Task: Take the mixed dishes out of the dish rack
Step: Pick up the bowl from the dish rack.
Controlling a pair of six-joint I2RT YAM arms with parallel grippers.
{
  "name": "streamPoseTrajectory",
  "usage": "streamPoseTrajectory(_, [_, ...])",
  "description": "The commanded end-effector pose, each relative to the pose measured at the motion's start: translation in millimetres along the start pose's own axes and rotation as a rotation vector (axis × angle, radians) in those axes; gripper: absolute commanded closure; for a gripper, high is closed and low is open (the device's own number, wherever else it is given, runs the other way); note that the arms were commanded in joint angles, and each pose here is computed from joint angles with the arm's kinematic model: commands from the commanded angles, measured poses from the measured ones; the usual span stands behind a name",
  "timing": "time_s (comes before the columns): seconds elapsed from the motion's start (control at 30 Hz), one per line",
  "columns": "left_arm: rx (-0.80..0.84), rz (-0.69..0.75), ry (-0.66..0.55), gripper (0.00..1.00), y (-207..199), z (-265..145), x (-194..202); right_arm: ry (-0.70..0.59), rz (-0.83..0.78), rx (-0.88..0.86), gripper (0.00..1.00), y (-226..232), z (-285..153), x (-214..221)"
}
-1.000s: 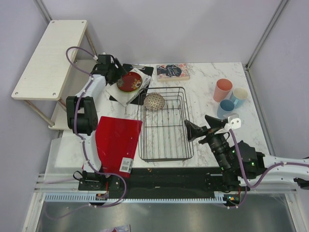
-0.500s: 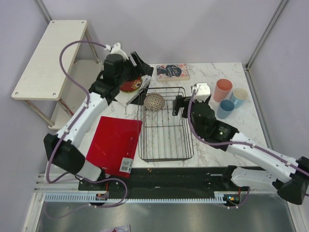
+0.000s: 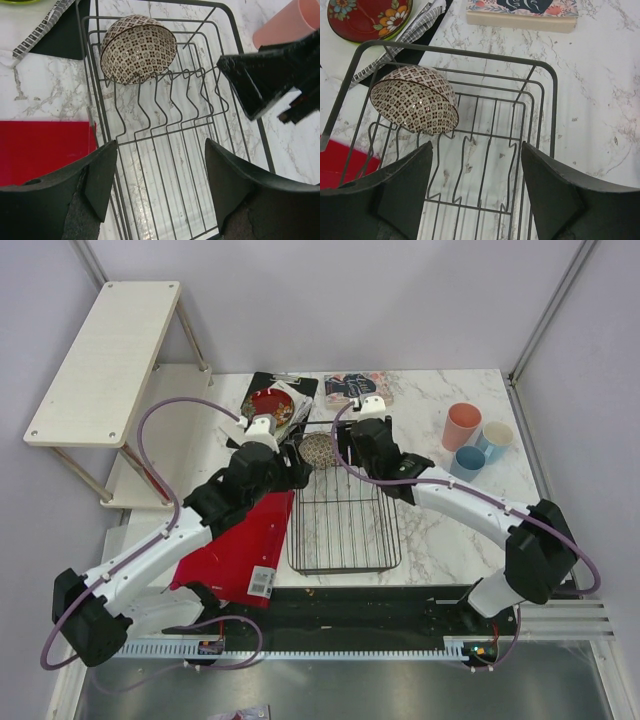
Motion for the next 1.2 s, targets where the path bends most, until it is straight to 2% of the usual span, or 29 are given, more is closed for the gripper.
streamPoseTrajectory(0.0, [-0.043, 0.077, -0.062, 0.24, 11, -14, 1, -0.094, 0.010, -0.020, 0.22, 8, 13, -31])
streamPoseTrajectory(0.17, [-0.130, 0.089, -0.005, 0.24, 26, -13, 21, -0.105, -0.118, 0.018, 0.23, 12, 40, -31])
streamPoseTrajectory(0.23, [-0.151, 0.069, 0.025, 0.24, 32, -13, 31, -0.114, -0.177, 0.017, 0.21, 15, 52, -30])
streamPoseTrajectory(0.57, [-0.232, -0.034, 0.067, 0.26, 56, -20, 61, -0.161, -0.306, -0.018, 0.19, 25, 78, -22])
streamPoseTrajectory(0.73, [-0.237, -0.035, 0.097, 0.26, 59, -17, 70, -0.158, -0.334, -0.078, 0.23, 35, 92, -14])
streamPoseTrajectory(0.9, [-0.195, -0.034, 0.155, 0.34, 54, -10, 82, -0.147, -0.373, -0.111, 0.27, 43, 103, -9])
streamPoseTrajectory(1.03, [-0.190, -0.025, 0.198, 0.44, 54, -4, 91, -0.133, -0.391, -0.118, 0.32, 45, 109, -4])
streamPoseTrajectory(1.17, [-0.192, -0.023, 0.235, 0.49, 56, 0, 101, -0.121, -0.397, -0.121, 0.35, 46, 111, 2])
Point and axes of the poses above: each gripper's point midway between its finger pads, its own z axis out along the fingers, its own y axis along the line the jaws close on, x = y × z, the point moved 5 cm from there along -z, back along the fingers, and after that the axes turned 2 degrees about -z, right-handed, at the moved point
